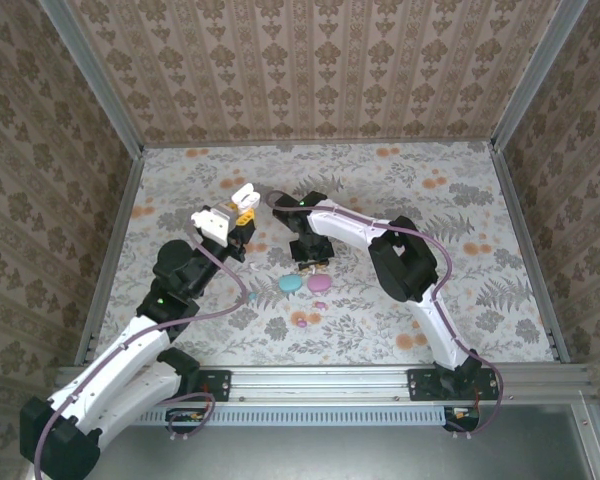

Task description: Insert the wireless bluetooth earbuds into the charging case

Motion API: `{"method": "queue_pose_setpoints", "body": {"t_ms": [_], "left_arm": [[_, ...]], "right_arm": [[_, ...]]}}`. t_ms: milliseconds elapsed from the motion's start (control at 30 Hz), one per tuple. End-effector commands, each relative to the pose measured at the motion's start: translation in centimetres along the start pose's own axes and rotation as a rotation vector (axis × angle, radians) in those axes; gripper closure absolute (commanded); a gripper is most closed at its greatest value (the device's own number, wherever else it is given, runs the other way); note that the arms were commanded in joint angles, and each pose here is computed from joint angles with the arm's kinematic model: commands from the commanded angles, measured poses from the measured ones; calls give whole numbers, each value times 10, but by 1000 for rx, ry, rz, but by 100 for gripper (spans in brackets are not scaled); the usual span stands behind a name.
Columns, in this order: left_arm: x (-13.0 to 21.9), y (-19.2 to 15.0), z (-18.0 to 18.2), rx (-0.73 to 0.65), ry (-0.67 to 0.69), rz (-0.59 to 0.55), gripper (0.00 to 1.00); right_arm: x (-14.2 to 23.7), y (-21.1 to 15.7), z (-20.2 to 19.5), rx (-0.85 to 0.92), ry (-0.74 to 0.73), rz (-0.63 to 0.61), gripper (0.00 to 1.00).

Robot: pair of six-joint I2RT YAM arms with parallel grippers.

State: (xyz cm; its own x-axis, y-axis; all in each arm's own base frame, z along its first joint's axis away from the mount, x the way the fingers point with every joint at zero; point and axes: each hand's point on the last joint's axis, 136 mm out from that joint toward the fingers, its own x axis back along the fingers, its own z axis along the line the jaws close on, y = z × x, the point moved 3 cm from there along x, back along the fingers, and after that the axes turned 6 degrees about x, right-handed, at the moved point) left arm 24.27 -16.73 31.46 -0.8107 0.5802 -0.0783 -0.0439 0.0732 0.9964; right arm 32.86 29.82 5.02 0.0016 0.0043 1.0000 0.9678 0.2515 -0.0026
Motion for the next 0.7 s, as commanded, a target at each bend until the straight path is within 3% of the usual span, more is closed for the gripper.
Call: {"method": "queue_pose_setpoints", "body": {"t_ms": [0, 667], "left_arm": [[1, 4, 0, 13, -8, -26, 75], [-4, 0, -2, 29, -26, -12, 75]], "right_arm": [[-5, 1, -2, -3, -32, 2, 68], [18, 6, -8, 16, -1, -95, 78]]}}
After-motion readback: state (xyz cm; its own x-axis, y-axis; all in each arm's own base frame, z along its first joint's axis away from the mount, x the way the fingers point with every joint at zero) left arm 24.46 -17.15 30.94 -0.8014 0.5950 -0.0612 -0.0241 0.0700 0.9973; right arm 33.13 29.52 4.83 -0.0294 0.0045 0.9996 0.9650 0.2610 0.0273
